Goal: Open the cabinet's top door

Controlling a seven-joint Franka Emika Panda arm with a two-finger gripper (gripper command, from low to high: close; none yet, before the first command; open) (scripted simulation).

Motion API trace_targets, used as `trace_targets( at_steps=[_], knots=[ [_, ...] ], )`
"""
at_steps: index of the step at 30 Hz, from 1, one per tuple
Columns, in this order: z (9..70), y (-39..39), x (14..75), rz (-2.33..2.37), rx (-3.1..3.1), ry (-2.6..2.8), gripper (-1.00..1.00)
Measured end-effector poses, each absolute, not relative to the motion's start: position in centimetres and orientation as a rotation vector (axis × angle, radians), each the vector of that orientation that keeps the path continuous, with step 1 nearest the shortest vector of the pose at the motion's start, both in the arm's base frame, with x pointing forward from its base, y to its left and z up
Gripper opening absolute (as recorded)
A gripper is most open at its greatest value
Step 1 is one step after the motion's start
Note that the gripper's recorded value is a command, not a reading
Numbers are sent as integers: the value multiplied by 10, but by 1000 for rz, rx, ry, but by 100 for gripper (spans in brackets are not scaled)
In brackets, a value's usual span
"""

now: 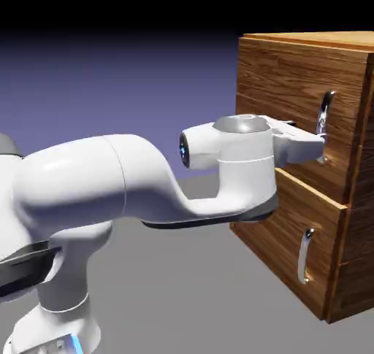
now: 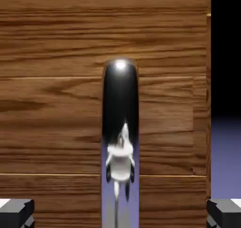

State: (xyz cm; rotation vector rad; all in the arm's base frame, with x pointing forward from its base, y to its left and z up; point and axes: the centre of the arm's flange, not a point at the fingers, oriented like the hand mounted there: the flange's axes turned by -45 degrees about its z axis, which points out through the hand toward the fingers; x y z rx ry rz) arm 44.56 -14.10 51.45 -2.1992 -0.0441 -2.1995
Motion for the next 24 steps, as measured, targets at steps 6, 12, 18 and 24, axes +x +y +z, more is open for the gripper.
trace_targets(
  at_steps=[6,12,18,24],
  knots=[
    [514,-136,467,-2210,-2210,-25,-100],
    [513,-130,449,-2238,-2230,16,-100],
    [514,-118,418,-2264,-2267,107,-100],
    [514,-99,381,-2305,-2309,215,-100]
  ],
)
